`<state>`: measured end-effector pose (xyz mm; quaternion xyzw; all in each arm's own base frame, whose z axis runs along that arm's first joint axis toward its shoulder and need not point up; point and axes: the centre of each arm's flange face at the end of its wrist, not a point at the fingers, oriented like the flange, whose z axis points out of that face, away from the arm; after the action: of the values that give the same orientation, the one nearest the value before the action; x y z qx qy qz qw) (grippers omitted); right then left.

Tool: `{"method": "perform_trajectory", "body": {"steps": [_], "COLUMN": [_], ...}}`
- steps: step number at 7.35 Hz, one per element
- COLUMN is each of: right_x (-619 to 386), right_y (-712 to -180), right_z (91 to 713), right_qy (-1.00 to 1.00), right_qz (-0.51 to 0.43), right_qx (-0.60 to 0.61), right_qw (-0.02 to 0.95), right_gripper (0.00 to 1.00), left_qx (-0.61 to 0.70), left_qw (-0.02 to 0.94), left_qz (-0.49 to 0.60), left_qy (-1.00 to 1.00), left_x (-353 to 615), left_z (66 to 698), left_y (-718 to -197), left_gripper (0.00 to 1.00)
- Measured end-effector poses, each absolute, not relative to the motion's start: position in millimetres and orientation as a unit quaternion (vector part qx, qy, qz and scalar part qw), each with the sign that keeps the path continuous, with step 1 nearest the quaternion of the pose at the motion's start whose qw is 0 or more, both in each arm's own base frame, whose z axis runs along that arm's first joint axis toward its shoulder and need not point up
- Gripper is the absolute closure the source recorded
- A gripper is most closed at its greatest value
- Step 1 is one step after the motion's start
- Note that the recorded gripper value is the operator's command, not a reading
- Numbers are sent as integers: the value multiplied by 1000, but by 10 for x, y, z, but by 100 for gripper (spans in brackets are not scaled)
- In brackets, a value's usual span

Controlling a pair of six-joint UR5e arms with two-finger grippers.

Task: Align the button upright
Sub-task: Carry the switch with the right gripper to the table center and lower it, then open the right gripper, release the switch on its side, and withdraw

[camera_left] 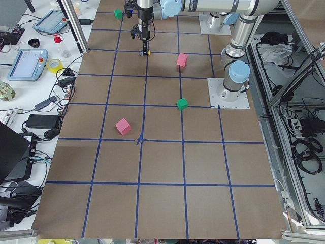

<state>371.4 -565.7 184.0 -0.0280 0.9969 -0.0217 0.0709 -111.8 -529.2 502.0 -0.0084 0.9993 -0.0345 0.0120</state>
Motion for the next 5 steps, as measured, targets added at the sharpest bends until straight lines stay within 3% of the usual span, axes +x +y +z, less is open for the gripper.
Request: {"method": "perform_trajectory", "body": {"steps": [5], "right_x": [3644], "right_y": [-5645], "right_z": [2285], "right_qy": [995], "right_qz": [-58], "right_qx": [-61], "right_qw": [59], "right_gripper": [0], "left_qx": [-9], "left_qw": [12], "left_qz": [-35], "left_qy": [999], "left_x": [-1118], "left_z": [5019], "left_y": [-5299], "left_gripper": [0]}}
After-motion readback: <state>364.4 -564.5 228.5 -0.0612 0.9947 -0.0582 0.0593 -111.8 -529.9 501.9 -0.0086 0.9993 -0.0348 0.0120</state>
